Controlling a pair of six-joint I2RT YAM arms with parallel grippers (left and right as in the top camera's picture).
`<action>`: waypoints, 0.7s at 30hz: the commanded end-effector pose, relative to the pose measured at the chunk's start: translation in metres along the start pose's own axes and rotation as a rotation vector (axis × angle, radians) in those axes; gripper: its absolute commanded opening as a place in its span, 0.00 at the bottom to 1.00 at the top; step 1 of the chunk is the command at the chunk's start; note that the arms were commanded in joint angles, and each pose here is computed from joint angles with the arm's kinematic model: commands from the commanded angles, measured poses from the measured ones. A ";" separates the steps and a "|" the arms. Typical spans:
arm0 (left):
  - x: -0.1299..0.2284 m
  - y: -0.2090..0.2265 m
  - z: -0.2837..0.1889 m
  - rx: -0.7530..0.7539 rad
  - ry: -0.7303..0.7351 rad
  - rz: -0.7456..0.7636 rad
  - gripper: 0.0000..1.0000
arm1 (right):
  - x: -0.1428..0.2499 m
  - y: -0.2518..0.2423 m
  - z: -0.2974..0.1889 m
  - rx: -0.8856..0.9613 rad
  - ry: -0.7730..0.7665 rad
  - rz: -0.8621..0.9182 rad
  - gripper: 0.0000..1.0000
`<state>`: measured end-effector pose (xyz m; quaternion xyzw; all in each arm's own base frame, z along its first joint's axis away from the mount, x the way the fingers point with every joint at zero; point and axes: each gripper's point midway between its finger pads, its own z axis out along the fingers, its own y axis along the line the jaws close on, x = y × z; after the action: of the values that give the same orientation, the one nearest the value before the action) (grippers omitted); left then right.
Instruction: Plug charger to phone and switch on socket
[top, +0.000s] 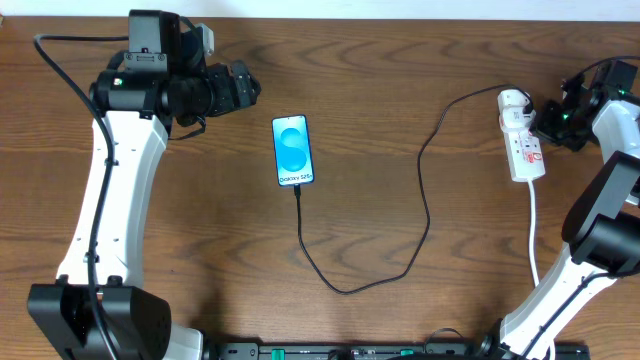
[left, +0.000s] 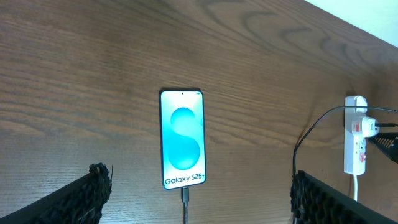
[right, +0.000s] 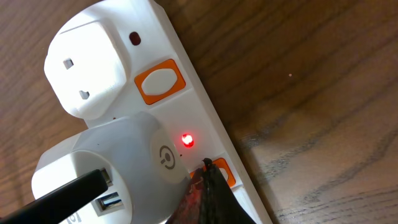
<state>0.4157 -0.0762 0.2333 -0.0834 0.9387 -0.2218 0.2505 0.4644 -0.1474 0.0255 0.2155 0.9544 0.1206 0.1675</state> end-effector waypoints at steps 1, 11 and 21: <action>-0.001 0.000 -0.004 -0.004 -0.009 0.010 0.94 | 0.059 0.116 0.022 -0.468 0.208 -0.071 0.01; -0.001 0.000 -0.004 -0.004 -0.009 0.010 0.94 | 0.050 0.070 0.033 -0.226 0.166 -0.115 0.01; -0.001 0.000 -0.004 -0.004 -0.009 0.010 0.94 | 0.050 0.068 0.034 -0.227 0.140 -0.366 0.01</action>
<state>0.4157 -0.0762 0.2333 -0.0834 0.9387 -0.2218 0.2505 0.4622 -0.1521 0.0244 0.1197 0.9734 0.0893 0.1738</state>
